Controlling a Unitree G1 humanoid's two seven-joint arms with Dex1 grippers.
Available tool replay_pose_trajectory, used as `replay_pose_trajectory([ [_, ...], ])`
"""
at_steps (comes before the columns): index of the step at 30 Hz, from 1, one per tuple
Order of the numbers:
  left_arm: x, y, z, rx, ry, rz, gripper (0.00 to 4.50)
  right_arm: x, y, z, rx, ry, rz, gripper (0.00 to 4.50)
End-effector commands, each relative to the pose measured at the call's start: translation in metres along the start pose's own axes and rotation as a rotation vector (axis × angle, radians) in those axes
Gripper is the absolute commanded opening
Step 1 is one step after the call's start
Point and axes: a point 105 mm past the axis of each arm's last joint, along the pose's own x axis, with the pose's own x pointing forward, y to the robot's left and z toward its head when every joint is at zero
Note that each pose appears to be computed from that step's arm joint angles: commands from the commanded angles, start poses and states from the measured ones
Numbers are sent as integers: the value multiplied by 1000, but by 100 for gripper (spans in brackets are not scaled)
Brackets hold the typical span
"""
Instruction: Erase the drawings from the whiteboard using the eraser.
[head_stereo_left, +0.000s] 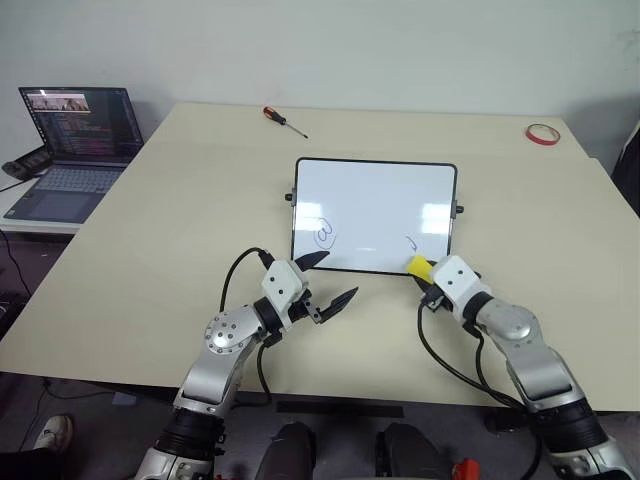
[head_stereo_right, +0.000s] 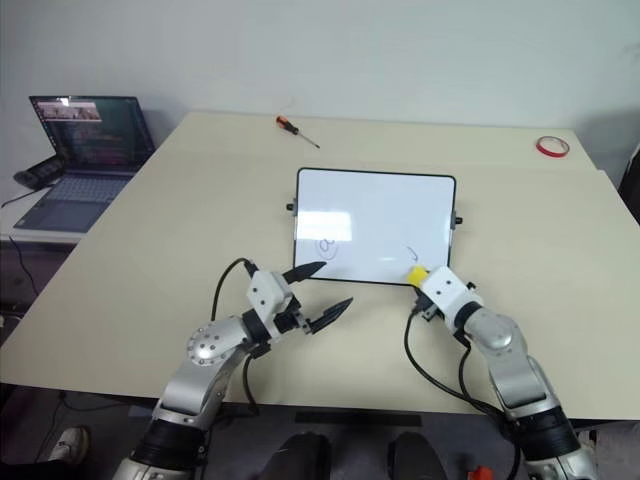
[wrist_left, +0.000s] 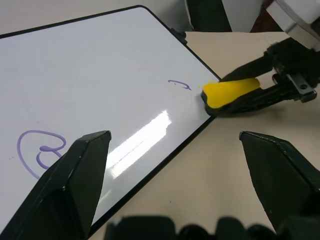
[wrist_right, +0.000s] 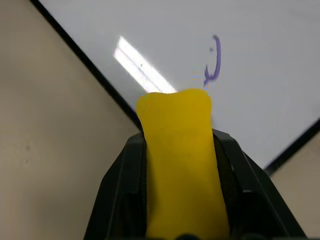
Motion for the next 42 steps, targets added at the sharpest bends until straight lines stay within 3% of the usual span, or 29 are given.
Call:
replay_pose_trajectory([
  [1,5,-3,15,27,-53,-21,450,-8,-13,-17,25,78,-57,133],
  [6,7,-2,15,29,-53,-30,450,2,-21,14,52,-60,-103,133],
  [10,8,-2,16,33,-53,-41,450,14,-21,61,15,-266,-105,133],
  [16,8,-2,17,35,-55,-39,450,32,-15,74,-4,-299,-80,133],
  [23,3,-4,19,35,-52,-24,450,42,-21,20,-79,-28,-79,133],
  [31,4,-10,18,20,-49,-43,450,13,-38,-10,-76,71,-146,133],
  [42,14,-8,19,19,-64,-60,450,-20,-26,-32,-67,141,-120,133],
])
